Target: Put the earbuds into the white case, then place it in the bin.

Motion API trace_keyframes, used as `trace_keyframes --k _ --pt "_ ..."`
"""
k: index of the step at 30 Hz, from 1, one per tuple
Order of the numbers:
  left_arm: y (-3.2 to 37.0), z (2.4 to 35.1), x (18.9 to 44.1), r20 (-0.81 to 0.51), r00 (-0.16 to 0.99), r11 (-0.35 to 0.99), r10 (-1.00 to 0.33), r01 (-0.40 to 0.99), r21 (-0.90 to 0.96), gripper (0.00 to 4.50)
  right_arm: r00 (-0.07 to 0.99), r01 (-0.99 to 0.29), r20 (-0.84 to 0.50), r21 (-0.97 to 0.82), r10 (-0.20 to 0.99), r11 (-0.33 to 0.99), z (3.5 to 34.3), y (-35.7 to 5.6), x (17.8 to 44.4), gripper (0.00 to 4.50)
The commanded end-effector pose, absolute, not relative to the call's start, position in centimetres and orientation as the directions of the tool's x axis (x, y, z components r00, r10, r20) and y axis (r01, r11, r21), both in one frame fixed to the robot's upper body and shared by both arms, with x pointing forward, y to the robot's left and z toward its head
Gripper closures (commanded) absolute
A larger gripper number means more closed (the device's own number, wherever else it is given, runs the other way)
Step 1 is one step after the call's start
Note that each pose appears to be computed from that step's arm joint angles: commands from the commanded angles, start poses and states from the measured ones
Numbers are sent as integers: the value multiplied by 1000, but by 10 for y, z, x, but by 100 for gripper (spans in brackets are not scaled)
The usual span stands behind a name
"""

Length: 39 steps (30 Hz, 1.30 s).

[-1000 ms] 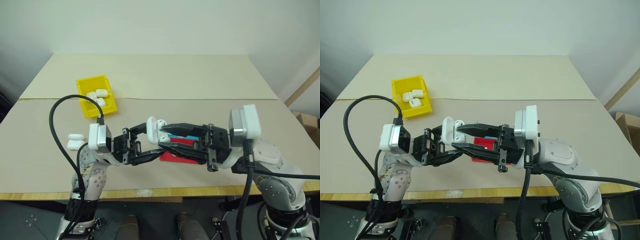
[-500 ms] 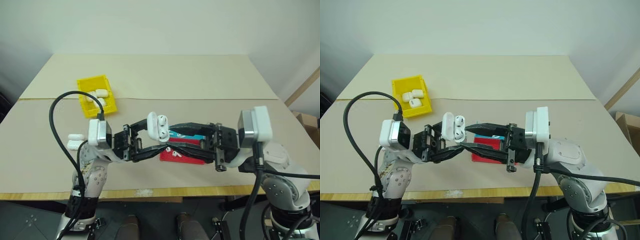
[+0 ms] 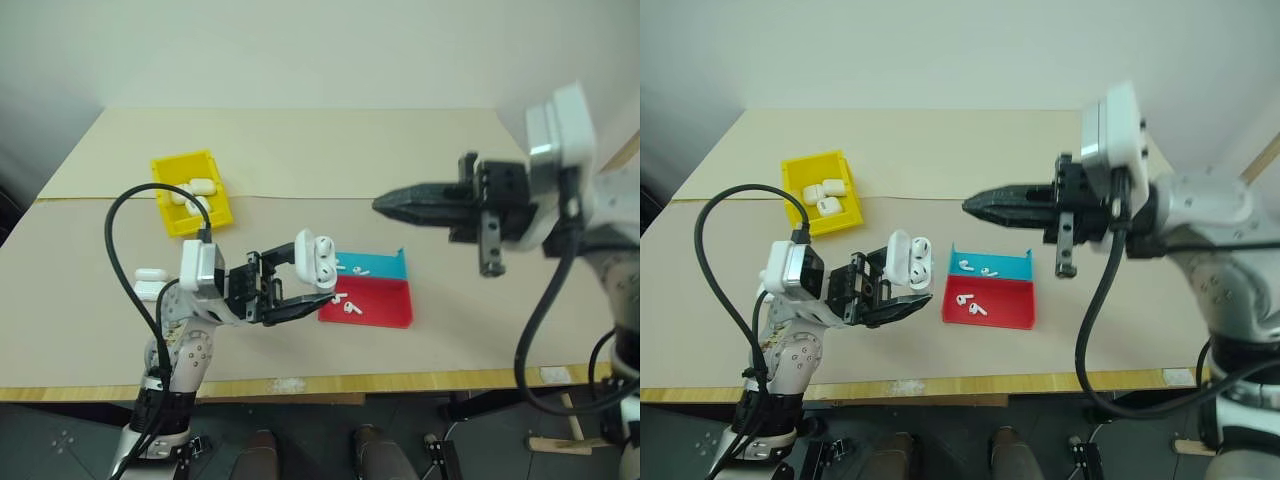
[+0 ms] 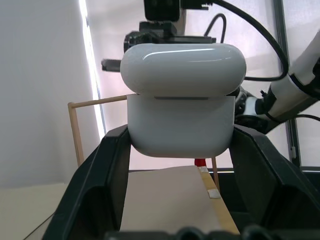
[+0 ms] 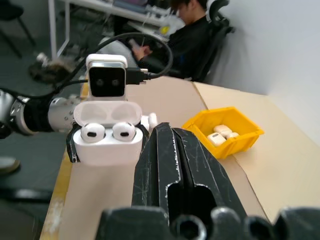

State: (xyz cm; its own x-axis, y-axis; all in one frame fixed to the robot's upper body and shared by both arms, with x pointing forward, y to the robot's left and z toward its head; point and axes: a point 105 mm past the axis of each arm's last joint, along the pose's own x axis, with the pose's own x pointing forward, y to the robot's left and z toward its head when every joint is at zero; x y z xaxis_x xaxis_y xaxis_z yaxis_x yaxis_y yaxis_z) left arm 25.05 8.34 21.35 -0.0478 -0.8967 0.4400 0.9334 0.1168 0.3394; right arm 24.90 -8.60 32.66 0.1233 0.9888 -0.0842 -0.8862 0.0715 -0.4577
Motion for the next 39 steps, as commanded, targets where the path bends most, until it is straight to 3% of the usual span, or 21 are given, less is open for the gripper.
trace_keyframes --k 1,14,28,39 --pt "81 215 253 415 -57 120 -908 914 387 179 50 -902 -196 -431 979 -40 327 -78 251 448" --pt "81 204 265 345 -25 117 -938 914 388 179 -89 -894 -355 -383 931 -231 338 -30 258 448" --pt "80 207 263 351 -27 125 -936 906 404 179 -90 -899 -449 -349 889 -267 320 -12 256 448" --pt "80 210 260 370 -38 124 -928 906 404 179 -70 -884 -502 -369 862 -287 306 -21 256 448"
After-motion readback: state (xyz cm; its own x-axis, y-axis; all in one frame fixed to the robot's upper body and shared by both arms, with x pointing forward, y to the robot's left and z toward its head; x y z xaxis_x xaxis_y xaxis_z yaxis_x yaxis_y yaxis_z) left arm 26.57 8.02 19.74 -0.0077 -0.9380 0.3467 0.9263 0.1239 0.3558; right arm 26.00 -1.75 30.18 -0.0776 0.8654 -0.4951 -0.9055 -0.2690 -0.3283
